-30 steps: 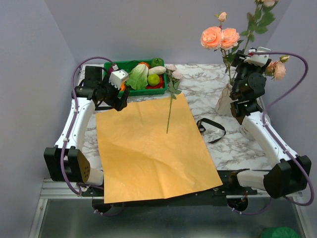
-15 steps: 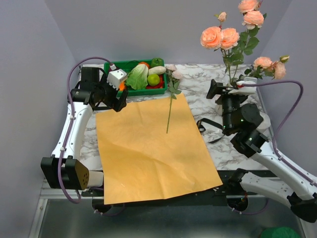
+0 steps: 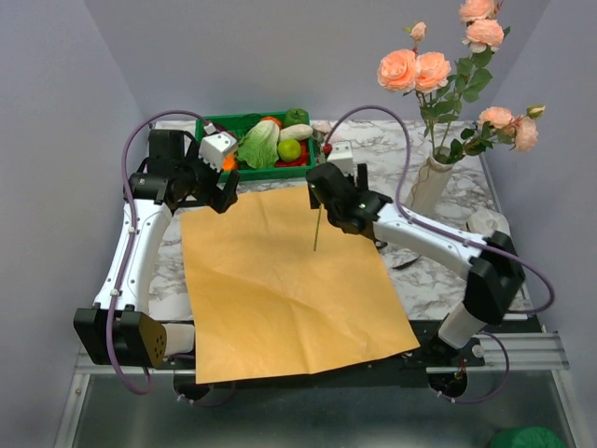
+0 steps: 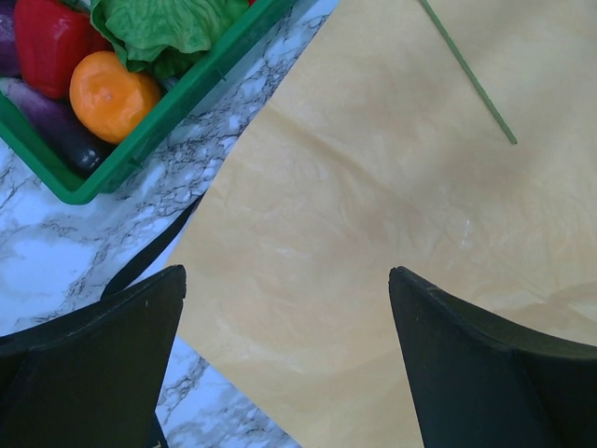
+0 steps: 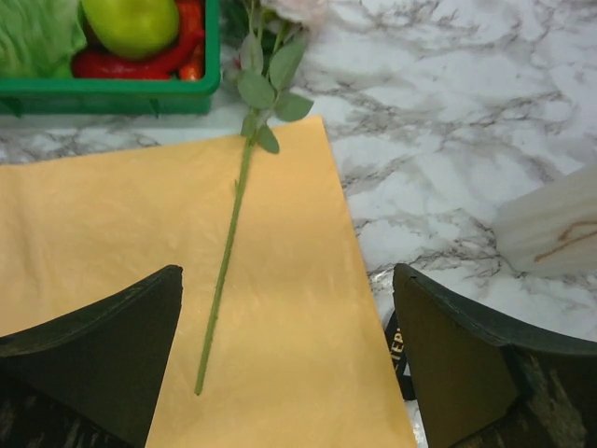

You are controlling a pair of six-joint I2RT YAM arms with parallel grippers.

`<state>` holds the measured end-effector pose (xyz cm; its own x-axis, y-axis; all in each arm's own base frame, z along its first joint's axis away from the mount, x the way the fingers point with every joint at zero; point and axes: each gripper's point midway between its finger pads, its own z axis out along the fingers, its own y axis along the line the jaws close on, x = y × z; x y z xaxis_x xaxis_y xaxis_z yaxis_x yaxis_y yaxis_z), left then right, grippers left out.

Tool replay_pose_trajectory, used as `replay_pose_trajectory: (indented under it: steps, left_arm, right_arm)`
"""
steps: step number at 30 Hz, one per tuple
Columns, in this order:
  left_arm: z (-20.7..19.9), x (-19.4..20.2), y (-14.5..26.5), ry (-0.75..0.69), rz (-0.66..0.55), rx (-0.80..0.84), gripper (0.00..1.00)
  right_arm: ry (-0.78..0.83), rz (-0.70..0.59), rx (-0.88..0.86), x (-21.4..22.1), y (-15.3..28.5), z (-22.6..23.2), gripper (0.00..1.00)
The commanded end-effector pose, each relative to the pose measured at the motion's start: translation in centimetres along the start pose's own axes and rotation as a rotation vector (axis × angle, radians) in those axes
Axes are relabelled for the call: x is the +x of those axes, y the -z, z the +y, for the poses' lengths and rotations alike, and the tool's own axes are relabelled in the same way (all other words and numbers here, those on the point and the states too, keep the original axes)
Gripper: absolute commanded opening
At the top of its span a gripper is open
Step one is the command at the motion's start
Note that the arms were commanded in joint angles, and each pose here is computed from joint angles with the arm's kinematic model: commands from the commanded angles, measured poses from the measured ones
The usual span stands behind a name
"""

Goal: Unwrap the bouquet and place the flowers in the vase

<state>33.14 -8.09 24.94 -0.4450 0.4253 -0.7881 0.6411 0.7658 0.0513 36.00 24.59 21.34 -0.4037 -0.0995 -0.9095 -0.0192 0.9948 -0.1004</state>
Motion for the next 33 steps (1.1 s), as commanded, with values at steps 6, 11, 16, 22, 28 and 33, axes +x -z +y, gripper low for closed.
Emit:
replay_pose_trajectory:
  steps: [6, 11, 16, 22, 28, 33]
  left_arm:
    - [-0.2, 0.3, 0.9, -0.002, -0.009, -0.017, 0.99]
    - [-0.2, 0.4, 0.9, -0.012, -0.009, -0.021, 0.99]
    - [0.0, 0.5, 0.7, -0.014, -0.006, -0.024, 0.99]
    - [0.1, 0.2, 0.4, -0.02, -0.01, -0.016, 0.99]
    - [0.4, -0.1, 0.1, -0.023, -0.008, -0.011, 0.99]
    - [0.8, 0.0, -0.1, -0.035, -0.001, -0.024, 0.99]
  right_arm:
    - [0.006, 0.4, 0.078, 7.4, -6.8, 2.4, 0.97]
    - [-0.063, 0.45, 0.042, 8.0, -10.1, 2.8, 0.79]
    - [-0.027, 0.46, 0.012, 8.2, -12.6, 3.6, 0.64]
    - [-0.05, 0.506, -0.046, 9.2, -15.1, 5.3, 0.63]
    - [-0.083, 0.559, -0.033, 10.9, -16.3, 5.8, 0.61]
    - [-0.087, 0.588, -0.026, 12.4, -16.9, 5.9, 0.56]
